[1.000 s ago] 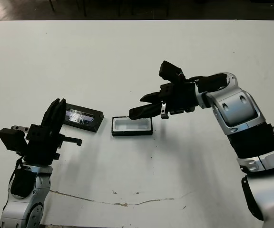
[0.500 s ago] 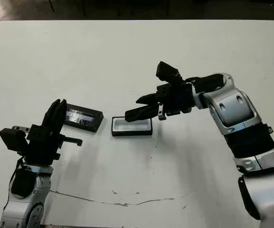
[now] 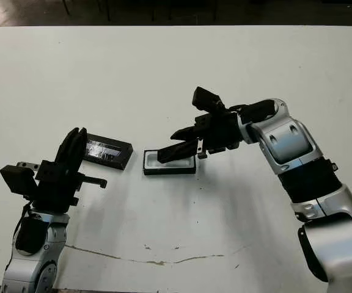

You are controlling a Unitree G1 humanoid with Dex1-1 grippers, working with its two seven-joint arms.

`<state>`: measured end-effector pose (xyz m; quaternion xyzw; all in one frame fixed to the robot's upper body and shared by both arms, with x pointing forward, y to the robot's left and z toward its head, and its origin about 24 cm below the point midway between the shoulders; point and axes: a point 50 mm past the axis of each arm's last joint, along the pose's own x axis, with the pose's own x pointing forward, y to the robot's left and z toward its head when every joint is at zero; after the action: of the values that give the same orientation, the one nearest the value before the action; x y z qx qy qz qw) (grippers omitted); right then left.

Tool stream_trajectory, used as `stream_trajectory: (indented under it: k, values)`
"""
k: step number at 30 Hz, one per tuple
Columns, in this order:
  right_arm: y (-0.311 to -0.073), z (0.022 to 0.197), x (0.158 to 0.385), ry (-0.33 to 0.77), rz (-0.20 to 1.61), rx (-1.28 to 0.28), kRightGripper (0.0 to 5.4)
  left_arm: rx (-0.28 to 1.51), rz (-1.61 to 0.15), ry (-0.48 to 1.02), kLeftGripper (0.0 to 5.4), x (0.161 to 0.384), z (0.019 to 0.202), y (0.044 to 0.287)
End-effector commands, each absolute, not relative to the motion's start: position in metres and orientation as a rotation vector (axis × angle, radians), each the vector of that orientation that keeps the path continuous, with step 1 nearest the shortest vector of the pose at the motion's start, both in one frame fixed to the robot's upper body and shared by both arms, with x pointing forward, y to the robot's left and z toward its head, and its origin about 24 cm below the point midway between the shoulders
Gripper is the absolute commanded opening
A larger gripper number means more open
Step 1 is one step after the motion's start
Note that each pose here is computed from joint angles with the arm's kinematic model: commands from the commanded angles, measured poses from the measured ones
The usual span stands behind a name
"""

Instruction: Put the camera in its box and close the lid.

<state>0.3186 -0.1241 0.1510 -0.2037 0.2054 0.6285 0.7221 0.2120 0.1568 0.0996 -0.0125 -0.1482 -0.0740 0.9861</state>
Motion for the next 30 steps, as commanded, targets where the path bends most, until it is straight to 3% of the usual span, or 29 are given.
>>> stream_trajectory:
  k: [1, 30]
  values:
    - [-0.122, 0.146, 0.317, 0.468, 1.401, -0.465, 0.48, -0.032, -0.138, -0.263, 0.0, 0.211, 0.093, 0.157]
    - [-0.109, 0.132, 0.316, 0.486, 1.351, -0.5, 0.48, -0.036, -0.137, -0.25, 0.0, 0.207, 0.09, 0.158]
